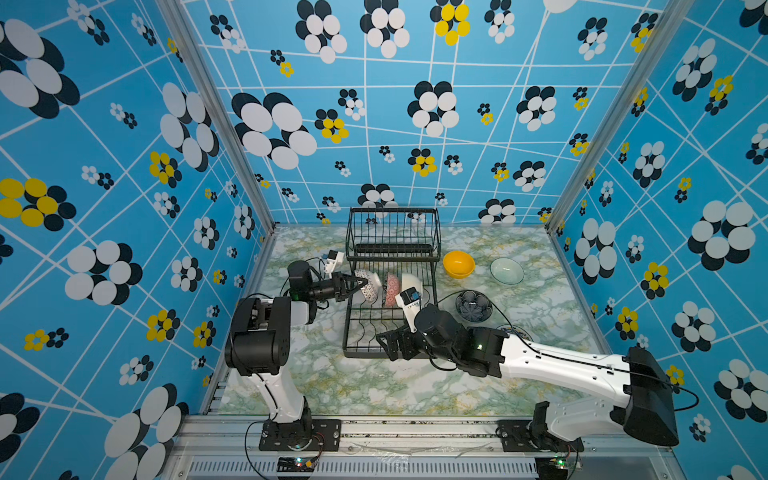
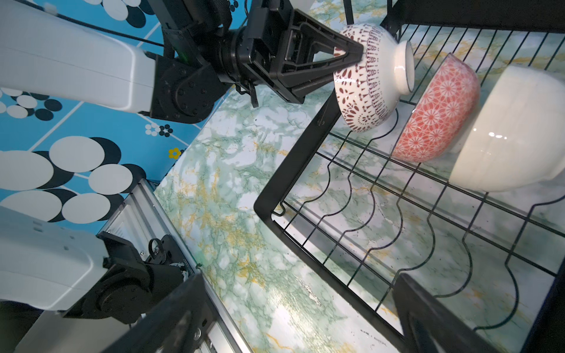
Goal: Load bowls into a dish rack
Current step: Place the bowl in the dish rack.
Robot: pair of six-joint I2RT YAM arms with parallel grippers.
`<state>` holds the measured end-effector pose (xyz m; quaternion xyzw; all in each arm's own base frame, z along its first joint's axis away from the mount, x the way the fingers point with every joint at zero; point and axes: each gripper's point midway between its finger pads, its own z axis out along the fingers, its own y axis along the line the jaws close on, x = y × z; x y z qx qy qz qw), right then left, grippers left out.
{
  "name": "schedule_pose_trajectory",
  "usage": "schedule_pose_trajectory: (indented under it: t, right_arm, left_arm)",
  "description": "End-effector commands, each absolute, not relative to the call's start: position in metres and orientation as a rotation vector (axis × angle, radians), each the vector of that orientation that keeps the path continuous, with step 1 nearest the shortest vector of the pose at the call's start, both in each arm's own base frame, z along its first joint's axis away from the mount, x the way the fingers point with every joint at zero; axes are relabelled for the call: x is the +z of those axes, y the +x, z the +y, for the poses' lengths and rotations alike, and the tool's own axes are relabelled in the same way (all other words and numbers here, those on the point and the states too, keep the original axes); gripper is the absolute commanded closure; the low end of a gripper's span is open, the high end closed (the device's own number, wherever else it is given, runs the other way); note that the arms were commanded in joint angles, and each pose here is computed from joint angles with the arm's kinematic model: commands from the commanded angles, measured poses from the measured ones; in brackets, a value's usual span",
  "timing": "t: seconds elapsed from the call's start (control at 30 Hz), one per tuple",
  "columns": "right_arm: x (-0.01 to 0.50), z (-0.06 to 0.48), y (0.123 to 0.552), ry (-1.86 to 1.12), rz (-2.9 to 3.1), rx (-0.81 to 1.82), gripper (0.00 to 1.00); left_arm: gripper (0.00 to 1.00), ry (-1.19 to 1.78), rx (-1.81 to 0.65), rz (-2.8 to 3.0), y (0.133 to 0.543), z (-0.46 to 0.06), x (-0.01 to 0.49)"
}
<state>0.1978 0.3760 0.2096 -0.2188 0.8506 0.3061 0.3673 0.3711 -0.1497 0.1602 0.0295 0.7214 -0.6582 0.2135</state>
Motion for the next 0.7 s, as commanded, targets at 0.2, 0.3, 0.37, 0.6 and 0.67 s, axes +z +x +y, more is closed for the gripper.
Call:
schedule_pose_trajectory:
  t: [0.2, 0.3, 0.37, 0.6, 0.67]
  right_arm:
    - [0.223, 0.388, 0.196, -0.562, 2.17, 0.818, 0.01]
    - [0.223, 0.39, 0.195, -0.561, 2.17, 0.827, 0.02]
    - [0.223, 0.391, 0.195, -0.561, 2.169, 0.829, 0.01]
    - [0.223, 0.392, 0.195, -0.568, 2.167, 0.828, 0.01]
    - [0.221, 0.391, 0.194, -0.567, 2.171, 0.829, 0.01]
  left_arm:
    - [1.0, 0.171, -1.852, 1.955, 0.369, -0.147, 0.164]
    - [1.0, 0.176, -1.855, 1.962, 0.369, -0.148, 0.163]
    - [1.0, 0.165, -1.853, 1.981, 0.369, -0.147, 0.158]
    - [1.0, 0.166, -1.813, 2.035, 0.366, -0.147, 0.147]
    - [1.0, 0.17, -1.788, 2.06, 0.365, -0.148, 0.144]
